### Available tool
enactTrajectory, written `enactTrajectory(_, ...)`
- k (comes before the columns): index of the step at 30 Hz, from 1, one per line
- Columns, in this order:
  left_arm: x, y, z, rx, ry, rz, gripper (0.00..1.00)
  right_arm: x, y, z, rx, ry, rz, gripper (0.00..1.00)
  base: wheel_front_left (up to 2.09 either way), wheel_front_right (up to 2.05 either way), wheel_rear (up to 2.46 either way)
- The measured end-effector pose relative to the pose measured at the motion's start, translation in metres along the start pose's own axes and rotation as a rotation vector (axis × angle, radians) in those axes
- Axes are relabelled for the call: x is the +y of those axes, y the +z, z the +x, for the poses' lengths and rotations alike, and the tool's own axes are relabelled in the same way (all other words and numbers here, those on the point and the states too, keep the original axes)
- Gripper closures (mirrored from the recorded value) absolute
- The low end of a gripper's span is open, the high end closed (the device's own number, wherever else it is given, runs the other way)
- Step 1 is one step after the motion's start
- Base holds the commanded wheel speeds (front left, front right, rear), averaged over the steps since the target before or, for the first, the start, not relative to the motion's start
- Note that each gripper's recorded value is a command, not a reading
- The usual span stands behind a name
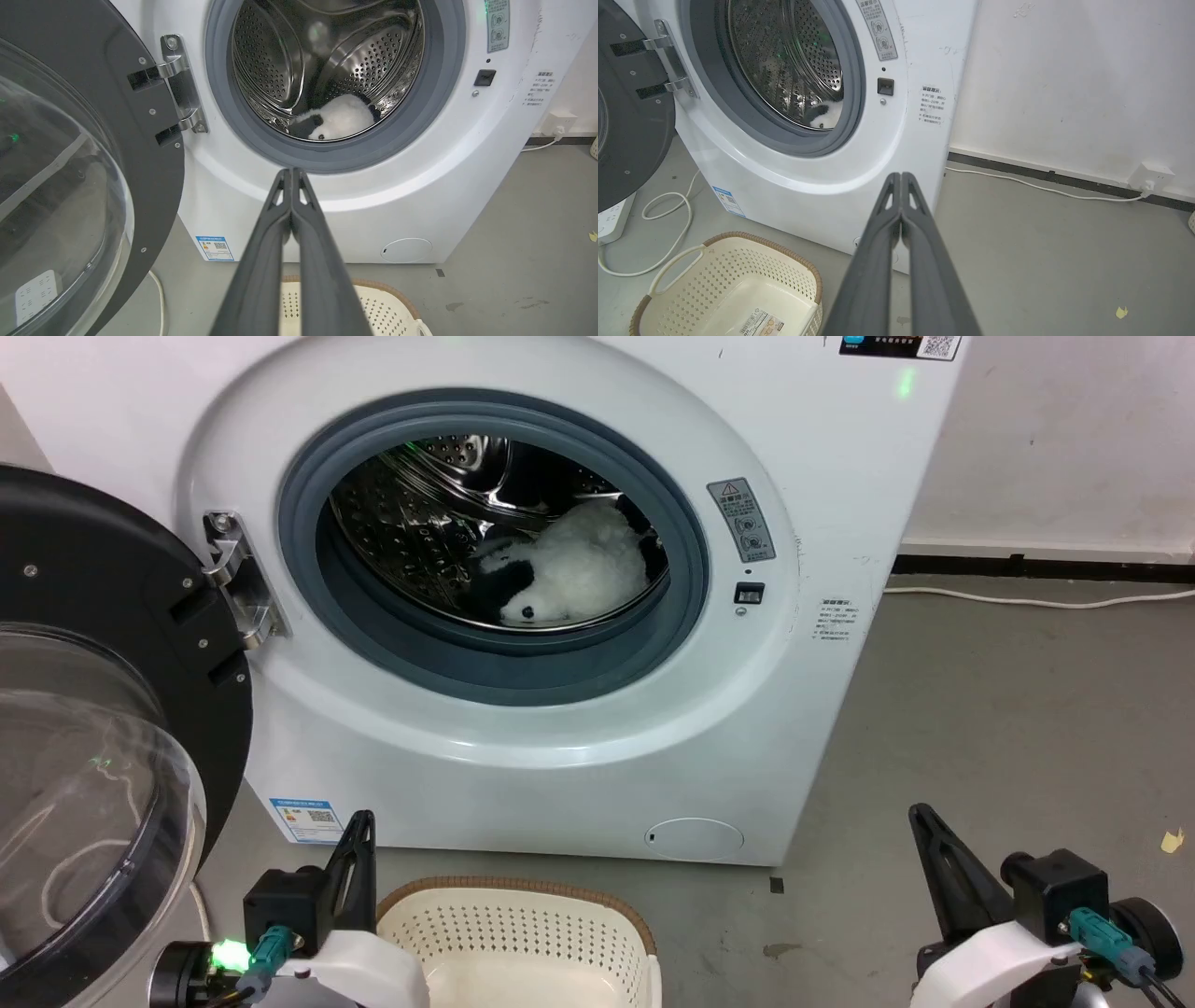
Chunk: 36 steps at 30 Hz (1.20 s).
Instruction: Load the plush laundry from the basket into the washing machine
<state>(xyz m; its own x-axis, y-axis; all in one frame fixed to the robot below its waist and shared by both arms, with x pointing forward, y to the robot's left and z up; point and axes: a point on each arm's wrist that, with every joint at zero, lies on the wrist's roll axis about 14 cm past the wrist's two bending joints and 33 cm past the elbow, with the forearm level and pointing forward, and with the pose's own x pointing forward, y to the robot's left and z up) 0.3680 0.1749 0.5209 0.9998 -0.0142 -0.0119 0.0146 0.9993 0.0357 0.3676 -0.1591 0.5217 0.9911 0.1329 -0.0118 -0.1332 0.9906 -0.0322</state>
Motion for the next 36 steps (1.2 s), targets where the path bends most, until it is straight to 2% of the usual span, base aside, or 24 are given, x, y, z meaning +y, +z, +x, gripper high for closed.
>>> enactTrajectory(36,0.0023,0.0002,0.0011,0.009,0.011,0.013,1.00,-0.0003,0.0001,0.0011,0.010,-0.001,-0.008,1.00,0.00,0.00,0.00)
